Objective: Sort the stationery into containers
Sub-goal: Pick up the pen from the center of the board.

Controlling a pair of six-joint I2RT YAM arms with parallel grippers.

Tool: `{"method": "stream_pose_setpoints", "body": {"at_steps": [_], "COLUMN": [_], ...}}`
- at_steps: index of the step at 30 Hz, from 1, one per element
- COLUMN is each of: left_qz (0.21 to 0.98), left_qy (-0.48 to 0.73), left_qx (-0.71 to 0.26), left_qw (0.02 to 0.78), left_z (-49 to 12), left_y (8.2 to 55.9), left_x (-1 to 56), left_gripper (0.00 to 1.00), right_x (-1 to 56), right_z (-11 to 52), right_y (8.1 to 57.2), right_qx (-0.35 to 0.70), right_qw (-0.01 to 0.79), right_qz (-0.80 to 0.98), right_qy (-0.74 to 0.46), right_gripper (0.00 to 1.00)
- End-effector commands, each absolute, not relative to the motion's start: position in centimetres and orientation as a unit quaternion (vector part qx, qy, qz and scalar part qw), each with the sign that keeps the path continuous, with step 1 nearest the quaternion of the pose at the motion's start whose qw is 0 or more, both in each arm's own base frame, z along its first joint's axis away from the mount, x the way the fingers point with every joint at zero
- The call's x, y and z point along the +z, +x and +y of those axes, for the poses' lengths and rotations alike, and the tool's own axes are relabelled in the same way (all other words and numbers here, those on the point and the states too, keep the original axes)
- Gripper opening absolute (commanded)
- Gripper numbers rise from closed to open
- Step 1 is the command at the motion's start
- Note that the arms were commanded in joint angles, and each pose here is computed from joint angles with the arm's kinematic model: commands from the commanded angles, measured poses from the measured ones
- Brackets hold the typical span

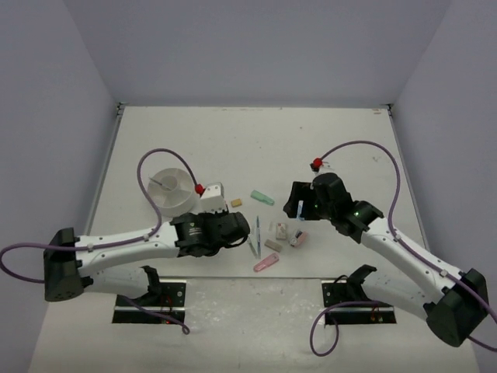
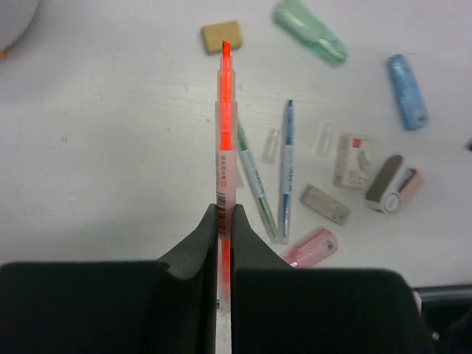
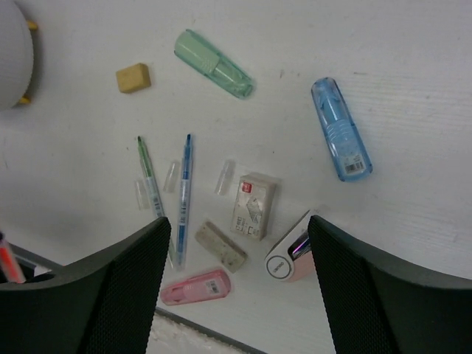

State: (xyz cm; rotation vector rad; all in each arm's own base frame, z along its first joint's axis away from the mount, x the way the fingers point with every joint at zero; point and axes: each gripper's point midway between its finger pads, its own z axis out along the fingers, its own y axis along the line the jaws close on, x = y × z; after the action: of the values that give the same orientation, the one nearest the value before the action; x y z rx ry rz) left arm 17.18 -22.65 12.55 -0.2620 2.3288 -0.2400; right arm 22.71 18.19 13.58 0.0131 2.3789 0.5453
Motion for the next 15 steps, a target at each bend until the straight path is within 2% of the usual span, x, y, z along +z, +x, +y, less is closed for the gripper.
{"method": "stream_pose_setpoints", "body": {"at_steps": [1, 4, 8, 10, 15], "left_qz": [0.866, 0.846, 0.819, 0.817, 0.82], "left_qy": [0.005, 0.086, 0.143, 0.162, 0.17], "left_qx": [-0.147, -0.225, -0.274, -0.268, -0.235], "left_qw": [0.477, 0.475, 0.483, 0.485, 0.493], "left_z": [-22.6, -24.1, -24.2, -22.9, -20.4], "left_y": [18.2, 16.5, 15.1, 14.6, 14.6], "left_x": [19.1, 22.3, 25.3, 26.2, 26.4], "left_gripper": [0.0, 0.0, 0.0, 0.0, 0.0], "right_x": [14.5, 13.9, 12.8, 12.3, 10.8], "right_z": [20.9, 22.4, 23.8, 24.1, 25.7], "right_y": [23.1, 23.3, 23.5, 23.6, 23.7], "right_qx": [0.207, 0.213, 0.223, 0.204, 0.174], "right_qw": [0.344, 0.338, 0.327, 0.328, 0.311], "right_qz": [0.916, 0.917, 0.917, 0.921, 0.933], "right_qy": [0.007, 0.015, 0.037, 0.048, 0.06], "right_gripper": [0.68, 0.48, 0.32, 0.29, 0.28]}}
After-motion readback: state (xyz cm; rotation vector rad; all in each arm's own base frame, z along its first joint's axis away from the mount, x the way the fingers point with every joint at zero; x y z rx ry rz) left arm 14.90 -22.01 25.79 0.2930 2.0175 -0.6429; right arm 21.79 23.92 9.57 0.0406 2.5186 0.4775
